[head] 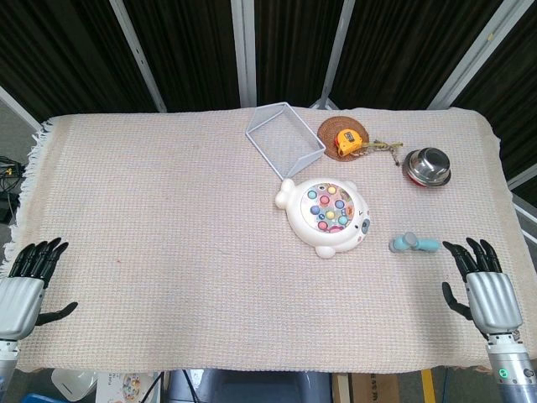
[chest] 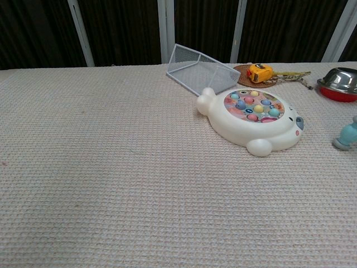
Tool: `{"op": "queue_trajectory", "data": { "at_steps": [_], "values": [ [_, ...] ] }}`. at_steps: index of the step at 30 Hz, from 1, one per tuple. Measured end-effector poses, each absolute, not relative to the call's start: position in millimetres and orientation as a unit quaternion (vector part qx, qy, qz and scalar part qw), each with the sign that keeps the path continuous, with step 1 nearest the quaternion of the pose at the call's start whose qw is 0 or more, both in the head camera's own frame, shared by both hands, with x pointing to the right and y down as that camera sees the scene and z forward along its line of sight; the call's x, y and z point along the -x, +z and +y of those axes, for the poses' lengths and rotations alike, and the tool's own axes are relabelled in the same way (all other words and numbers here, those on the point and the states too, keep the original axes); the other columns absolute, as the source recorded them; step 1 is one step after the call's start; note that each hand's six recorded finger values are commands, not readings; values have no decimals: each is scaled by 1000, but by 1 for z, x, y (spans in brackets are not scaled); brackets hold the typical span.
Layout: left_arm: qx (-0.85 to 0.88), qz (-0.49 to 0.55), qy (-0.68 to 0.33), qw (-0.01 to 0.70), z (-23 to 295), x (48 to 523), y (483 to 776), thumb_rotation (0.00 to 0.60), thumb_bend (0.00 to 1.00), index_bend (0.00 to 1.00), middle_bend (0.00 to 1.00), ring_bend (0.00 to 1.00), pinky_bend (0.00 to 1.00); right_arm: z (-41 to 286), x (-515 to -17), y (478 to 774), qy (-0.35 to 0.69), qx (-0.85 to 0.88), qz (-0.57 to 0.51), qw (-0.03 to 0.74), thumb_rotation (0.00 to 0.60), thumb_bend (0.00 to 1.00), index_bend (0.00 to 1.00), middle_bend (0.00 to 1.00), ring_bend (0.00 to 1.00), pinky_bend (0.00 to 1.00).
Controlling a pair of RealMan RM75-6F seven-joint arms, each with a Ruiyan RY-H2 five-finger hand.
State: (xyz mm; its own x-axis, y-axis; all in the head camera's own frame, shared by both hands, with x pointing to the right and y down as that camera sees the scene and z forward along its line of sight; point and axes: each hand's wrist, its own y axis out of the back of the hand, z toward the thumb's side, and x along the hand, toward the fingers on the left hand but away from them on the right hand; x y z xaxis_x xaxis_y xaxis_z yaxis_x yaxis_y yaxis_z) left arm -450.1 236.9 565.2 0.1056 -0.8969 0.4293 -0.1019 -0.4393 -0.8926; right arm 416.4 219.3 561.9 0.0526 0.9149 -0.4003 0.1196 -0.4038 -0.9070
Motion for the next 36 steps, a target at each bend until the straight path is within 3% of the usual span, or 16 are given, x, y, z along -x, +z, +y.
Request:
{"op": "queue_trajectory", "data": {
  "at_steps": [7,13,28,36],
  "values": [
    [651,387,-541,367,238,446,562,600,79,0,0,0,0,219,-420,562,547,627,-421,360,600,462,148,219,74,6],
    [651,386,-540,368,236,445,560,600,80,0,0,0,0,220,-423,561,546,624,-430,357,600,463,23,219,74,30],
    [653,379,-540,373,230,440,557,600,79,0,0,0,0,207,-427,568,555,627,-428,340,600,463,67,208,65,31],
    [656,372,-539,374,227,436,557,600,80,0,0,0,0,174,-425,582,562,648,-397,327,600,463,79,176,30,32]
  ]
}}
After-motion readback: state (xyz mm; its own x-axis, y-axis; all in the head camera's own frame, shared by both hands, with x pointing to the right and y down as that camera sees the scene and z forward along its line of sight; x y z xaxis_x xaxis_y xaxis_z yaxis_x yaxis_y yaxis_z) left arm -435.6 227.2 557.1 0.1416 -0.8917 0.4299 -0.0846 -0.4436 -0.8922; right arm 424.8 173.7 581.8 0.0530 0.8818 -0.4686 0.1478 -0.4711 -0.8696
